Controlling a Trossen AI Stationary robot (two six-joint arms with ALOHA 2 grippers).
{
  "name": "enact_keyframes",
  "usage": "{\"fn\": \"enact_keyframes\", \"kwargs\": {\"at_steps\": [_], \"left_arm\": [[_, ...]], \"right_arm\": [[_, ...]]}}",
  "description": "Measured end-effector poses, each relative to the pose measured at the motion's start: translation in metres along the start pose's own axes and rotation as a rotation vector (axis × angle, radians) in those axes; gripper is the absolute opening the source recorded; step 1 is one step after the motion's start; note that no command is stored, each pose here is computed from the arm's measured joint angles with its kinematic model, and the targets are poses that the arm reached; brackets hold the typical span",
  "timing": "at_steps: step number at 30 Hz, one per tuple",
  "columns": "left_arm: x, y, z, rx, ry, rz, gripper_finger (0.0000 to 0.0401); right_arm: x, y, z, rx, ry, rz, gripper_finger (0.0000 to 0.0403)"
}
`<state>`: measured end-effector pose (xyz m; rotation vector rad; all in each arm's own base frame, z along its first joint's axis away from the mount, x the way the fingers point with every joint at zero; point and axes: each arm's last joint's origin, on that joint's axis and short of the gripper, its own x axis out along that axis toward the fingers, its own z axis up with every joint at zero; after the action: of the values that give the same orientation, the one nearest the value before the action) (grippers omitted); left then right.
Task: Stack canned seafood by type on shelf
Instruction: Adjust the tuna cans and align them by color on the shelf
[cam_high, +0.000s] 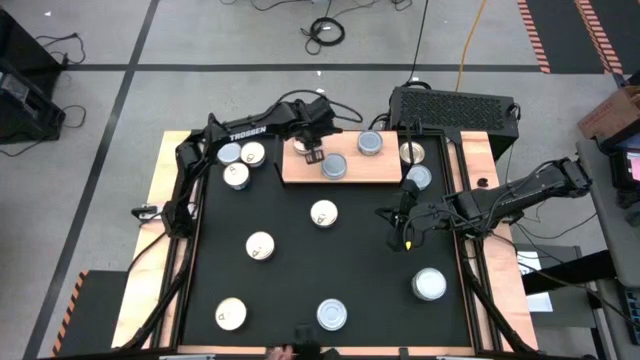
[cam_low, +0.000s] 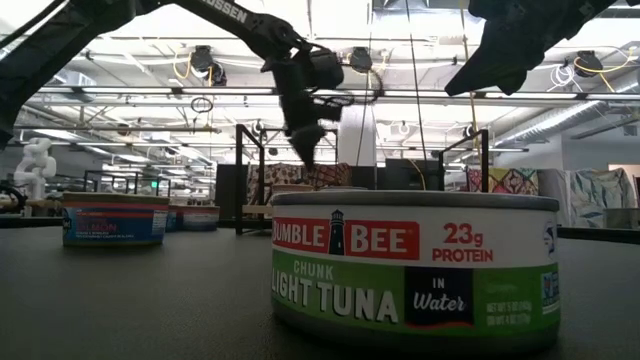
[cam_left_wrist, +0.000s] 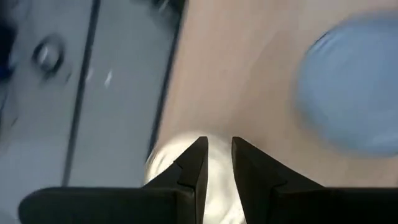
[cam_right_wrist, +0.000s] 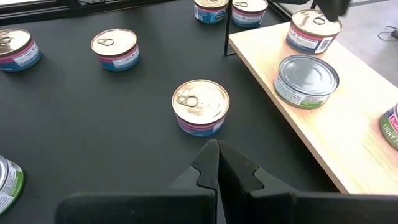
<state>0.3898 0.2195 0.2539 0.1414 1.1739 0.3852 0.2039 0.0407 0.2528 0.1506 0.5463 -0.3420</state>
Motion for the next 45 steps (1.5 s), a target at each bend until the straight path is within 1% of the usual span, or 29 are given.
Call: {"fn": "enact_keyframes", "kwargs": {"at_steps": [3, 5, 11, 14, 18, 20, 22, 24, 27, 32, 37, 45], "left_arm": [[0.002, -0.003, 0.013, 0.021, -0.161, -0.092, 0.0077], [0.009, -0.005, 0.023, 0.028, -0.257, -0.106, 0.0077], [0.036, -0.012, 0.047, 0.005, -0.467, -0.045, 0.0077], [0.053, -0.019, 0.054, -0.025, -0.529, -0.038, 0.0077], [0.073, -0.030, 0.060, -0.042, -0.576, -0.032, 0.0077], [0.078, -0.031, 0.062, -0.049, -0.562, -0.024, 0.0077], [0.078, -0.031, 0.065, -0.066, -0.542, -0.003, 0.0077], [0.075, -0.028, 0.071, -0.089, -0.553, -0.001, 0.0077], [0.074, -0.024, 0.075, -0.124, -0.522, -0.018, 0.0077], [0.093, -0.018, 0.073, -0.132, -0.424, -0.060, 0.0077], [0.088, -0.017, 0.082, -0.135, -0.421, -0.067, 0.0077], [0.094, -0.014, 0.073, -0.153, -0.342, -0.085, 0.0076]], "right_arm": [[0.000, 0.000, 0.000, 0.000, -0.001, -0.001, 0.0000], [0.000, 0.000, 0.000, 0.000, -0.001, -0.002, 0.0000], [0.000, 0.000, 0.000, 0.001, -0.002, -0.001, 0.0000], [0.000, 0.000, 0.000, -0.002, -0.002, -0.001, 0.0000], [0.000, 0.000, 0.000, -0.003, -0.001, -0.001, 0.0000], [0.000, 0.000, 0.000, -0.003, -0.001, -0.002, 0.0000], [0.000, 0.000, 0.000, -0.006, -0.002, -0.002, 0.0000], [0.000, 0.000, 0.001, -0.009, -0.010, -0.001, 0.0000], [0.000, 0.000, 0.002, -0.016, -0.019, -0.001, 0.0000], [0.002, -0.003, 0.004, -0.018, -0.025, -0.019, 0.0000], [0.004, -0.007, 0.007, -0.024, -0.043, -0.029, 0.0000], [0.004, -0.007, 0.010, -0.040, -0.066, -0.024, 0.0000]]}}
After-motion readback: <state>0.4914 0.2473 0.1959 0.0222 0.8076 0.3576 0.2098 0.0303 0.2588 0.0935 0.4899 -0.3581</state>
